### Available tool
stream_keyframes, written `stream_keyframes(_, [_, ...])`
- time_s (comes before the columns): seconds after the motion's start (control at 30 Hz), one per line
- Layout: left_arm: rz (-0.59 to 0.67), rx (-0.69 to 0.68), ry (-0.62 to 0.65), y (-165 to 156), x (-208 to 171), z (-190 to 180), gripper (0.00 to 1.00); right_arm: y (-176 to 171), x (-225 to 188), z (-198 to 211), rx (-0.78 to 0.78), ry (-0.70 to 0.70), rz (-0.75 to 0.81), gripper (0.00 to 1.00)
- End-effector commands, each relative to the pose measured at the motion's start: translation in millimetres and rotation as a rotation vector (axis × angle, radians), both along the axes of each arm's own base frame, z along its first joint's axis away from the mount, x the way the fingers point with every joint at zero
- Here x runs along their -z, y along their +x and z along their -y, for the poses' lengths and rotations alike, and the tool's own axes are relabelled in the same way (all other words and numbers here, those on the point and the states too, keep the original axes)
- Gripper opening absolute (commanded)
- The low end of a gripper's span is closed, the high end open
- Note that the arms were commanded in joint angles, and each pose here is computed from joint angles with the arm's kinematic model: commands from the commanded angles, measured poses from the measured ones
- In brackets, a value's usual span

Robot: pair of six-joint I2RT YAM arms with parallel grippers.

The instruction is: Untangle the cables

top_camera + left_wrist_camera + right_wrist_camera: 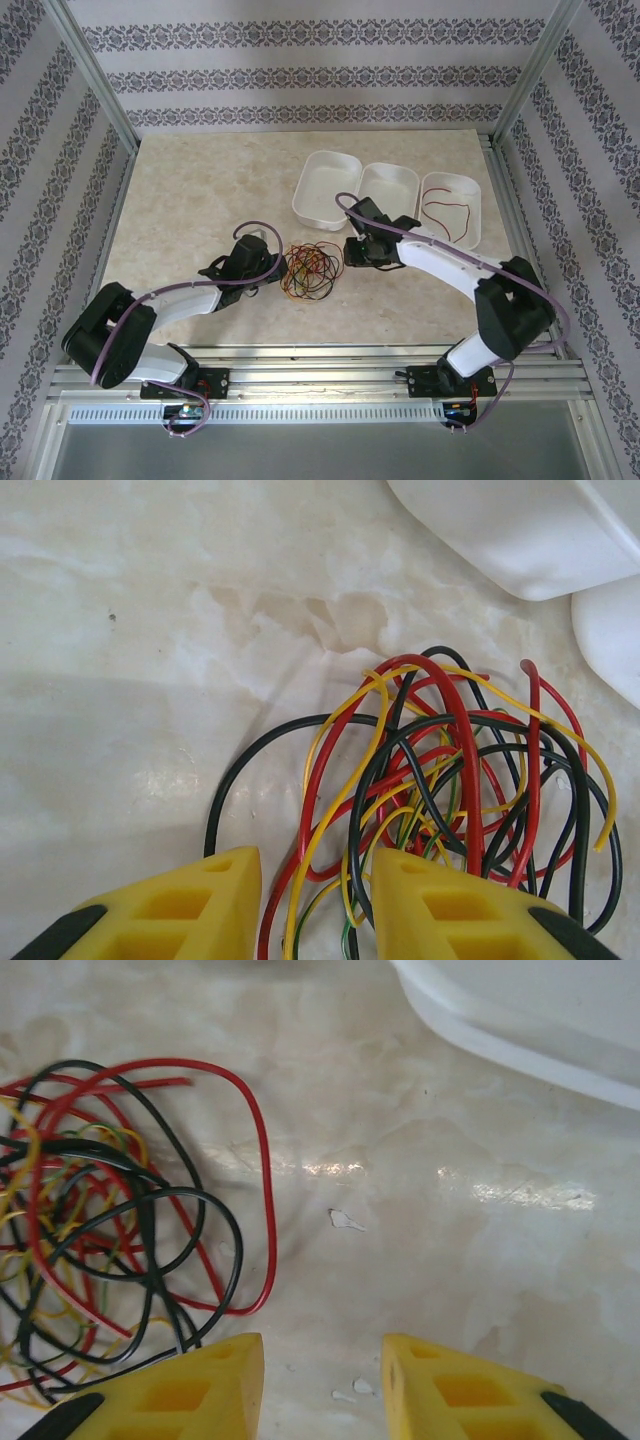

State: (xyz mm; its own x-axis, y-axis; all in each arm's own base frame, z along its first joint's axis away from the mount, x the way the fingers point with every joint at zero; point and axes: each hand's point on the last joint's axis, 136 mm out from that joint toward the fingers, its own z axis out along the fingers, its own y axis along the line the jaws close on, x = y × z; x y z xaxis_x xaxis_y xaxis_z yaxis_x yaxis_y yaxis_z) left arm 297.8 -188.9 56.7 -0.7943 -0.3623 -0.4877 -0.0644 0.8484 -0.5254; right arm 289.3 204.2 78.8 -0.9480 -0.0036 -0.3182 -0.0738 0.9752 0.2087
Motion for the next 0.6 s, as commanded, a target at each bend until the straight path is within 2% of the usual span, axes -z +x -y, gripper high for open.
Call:
stream_keyframes(0.0, [0.003, 0.009, 0.022, -6.7, 1.0, -4.2, 0.34, 14.2, 2.7, -10.2, -0.006, 0.013, 0.011, 0.37])
stream_keyframes(0.37, [0.071, 0.055, 0.008, -3.8, -17.9, 1.4, 0.35, 31.4, 31.6, -22.3, -0.032, 0.002, -0.043, 0.33])
stream_keyframes(0.57, [0.054, 0.073, 0.004, -0.5, -14.1, 8.1, 0.37, 38.7, 37.7, -26.6, -0.043, -0.009, -0.047, 0.33])
